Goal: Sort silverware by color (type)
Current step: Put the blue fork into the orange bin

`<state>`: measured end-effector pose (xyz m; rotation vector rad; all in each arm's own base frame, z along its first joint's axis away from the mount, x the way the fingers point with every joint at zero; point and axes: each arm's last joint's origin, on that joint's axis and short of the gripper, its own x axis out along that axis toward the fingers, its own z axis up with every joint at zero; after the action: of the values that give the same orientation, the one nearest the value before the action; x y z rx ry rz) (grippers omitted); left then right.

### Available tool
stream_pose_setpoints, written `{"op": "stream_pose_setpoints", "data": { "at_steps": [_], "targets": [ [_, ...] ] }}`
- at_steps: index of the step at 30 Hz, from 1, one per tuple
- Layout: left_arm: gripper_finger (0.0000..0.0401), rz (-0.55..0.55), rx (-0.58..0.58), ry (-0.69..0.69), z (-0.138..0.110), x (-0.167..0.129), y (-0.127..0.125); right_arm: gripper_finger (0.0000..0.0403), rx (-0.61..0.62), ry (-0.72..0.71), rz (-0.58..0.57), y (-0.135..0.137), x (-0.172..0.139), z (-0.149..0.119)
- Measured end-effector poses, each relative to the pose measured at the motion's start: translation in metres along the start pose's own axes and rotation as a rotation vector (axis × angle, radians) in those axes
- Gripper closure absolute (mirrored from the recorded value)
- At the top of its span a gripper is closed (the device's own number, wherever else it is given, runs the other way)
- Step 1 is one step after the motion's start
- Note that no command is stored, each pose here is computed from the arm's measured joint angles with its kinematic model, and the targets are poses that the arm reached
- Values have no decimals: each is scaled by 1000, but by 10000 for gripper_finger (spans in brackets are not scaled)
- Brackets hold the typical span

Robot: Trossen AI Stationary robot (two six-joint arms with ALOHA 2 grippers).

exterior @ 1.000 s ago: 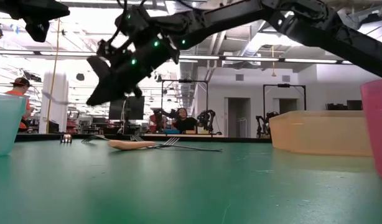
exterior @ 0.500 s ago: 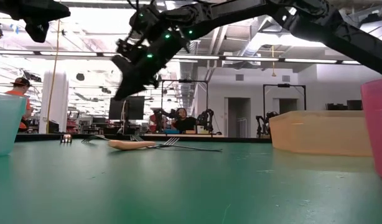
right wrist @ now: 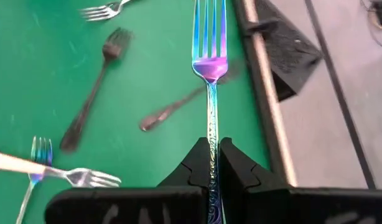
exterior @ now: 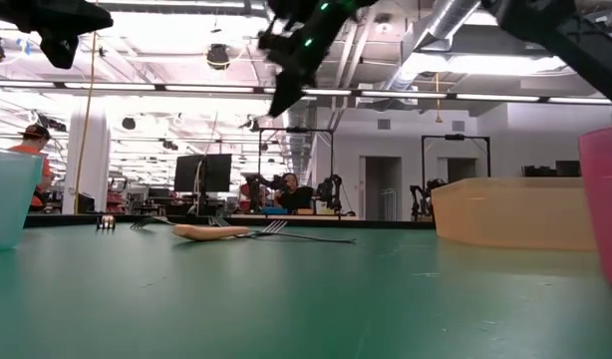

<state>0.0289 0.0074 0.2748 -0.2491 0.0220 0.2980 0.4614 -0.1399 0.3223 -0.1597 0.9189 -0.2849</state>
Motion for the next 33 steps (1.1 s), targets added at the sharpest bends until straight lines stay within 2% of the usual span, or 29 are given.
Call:
{"op": "stream_pose_setpoints", "data": {
  "at_steps": [9, 14, 18, 22, 26, 33],
  "targets": [
    [379, 1, -1, 0, 0, 0, 0, 368, 26, 177, 14, -26, -74, -25],
    [379, 1, 0, 1, 0, 0, 0, 368, 32, 229, 24, -27, -116, -38],
    [379, 1, 0, 1, 0, 0, 0, 368, 61, 283, 38, -19, -137, -58],
    [379, 1, 0, 1, 0, 0, 0, 368, 102, 311, -3, -3, -163, -94],
    [379, 1, 0, 1, 0, 0, 0, 368, 155, 226, -20, 21, -179, -141],
    [379, 3, 0, 0, 0, 0, 0, 368, 347, 142, 5, 57, -198, -229]
  ]
}}
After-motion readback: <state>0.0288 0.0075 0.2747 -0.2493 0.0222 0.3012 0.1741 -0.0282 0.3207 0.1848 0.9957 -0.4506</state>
